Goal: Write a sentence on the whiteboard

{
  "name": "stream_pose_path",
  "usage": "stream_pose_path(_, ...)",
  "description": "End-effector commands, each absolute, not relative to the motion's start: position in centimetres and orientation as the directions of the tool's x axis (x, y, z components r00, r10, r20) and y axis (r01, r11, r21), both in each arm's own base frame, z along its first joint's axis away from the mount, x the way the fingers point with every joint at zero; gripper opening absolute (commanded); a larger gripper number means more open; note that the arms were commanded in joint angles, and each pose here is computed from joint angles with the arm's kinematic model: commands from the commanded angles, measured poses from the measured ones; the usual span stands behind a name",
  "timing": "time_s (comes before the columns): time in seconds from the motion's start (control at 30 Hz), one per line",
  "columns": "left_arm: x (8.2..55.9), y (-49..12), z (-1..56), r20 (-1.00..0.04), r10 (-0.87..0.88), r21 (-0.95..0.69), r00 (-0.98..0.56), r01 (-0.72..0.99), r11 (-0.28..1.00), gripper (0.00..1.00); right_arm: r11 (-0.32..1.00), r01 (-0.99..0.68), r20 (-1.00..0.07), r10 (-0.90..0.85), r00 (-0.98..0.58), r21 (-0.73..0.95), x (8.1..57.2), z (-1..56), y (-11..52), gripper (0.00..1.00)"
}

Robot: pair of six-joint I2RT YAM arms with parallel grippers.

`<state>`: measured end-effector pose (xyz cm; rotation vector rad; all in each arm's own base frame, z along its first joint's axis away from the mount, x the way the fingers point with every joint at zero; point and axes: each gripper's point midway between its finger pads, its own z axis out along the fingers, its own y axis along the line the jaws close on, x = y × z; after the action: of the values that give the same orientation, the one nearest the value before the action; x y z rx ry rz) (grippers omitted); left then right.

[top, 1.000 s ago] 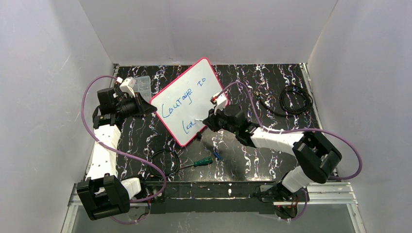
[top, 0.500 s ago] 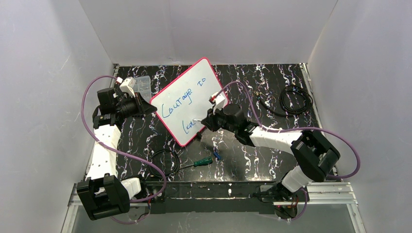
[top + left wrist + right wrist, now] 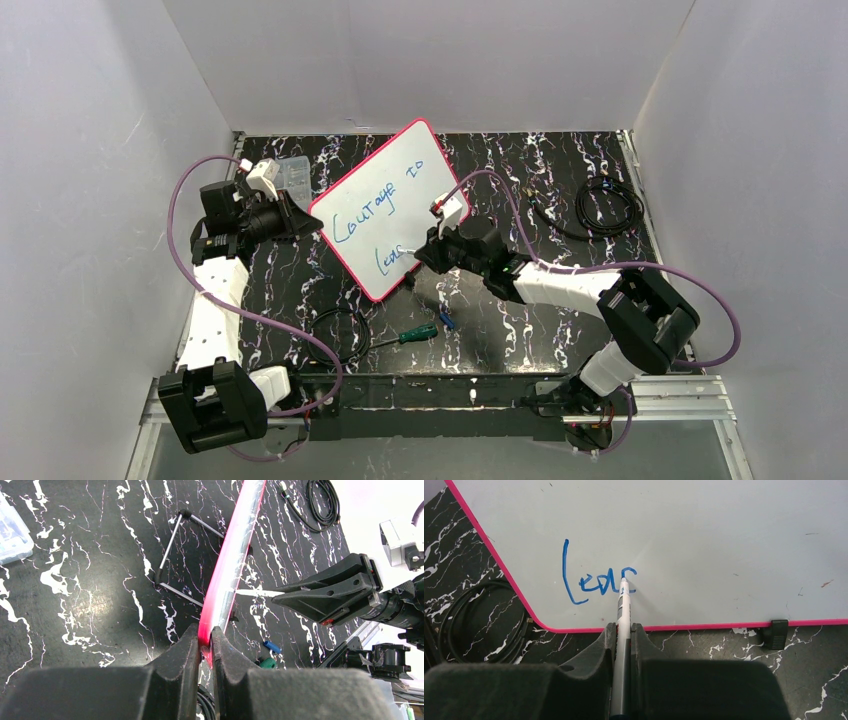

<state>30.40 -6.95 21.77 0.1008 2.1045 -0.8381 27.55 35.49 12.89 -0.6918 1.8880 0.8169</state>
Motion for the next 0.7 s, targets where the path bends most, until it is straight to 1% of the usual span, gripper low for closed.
stream_pose_path(0.0,30.1,-6.9,21.4,-0.741,-0.197,-0.515,-0.641,0.355,0.781,0.00,0.648,-0.730,-0.908,-0.140,-0.394,0.217,27.9,12.5,34.7,0.01)
stream_pose_path(0.2,30.1,-7.0,21.3,-0.741,-0.198,-0.515,-0.642,0.354,0.780,0.00,0.657,-0.722,-0.913,-0.128,-0.389,0.216,28.2,12.9,34.6,0.01)
stream_pose_path(0.27,30.1,-6.9,21.3,-0.741,-0.198,-0.516,-0.642,0.354,0.780,0.00,0.683,-0.702,-0.920,-0.115,-0.375,0.201,28.9,13.3,34.3,0.01)
stream_pose_path(0.67,30.1,-6.9,21.3,-0.740,-0.198,-0.516,-0.642,0.355,0.780,0.00,0.687,-0.706,-0.957,-0.049,-0.285,0.175,30.9,17.7,35.6,0.01)
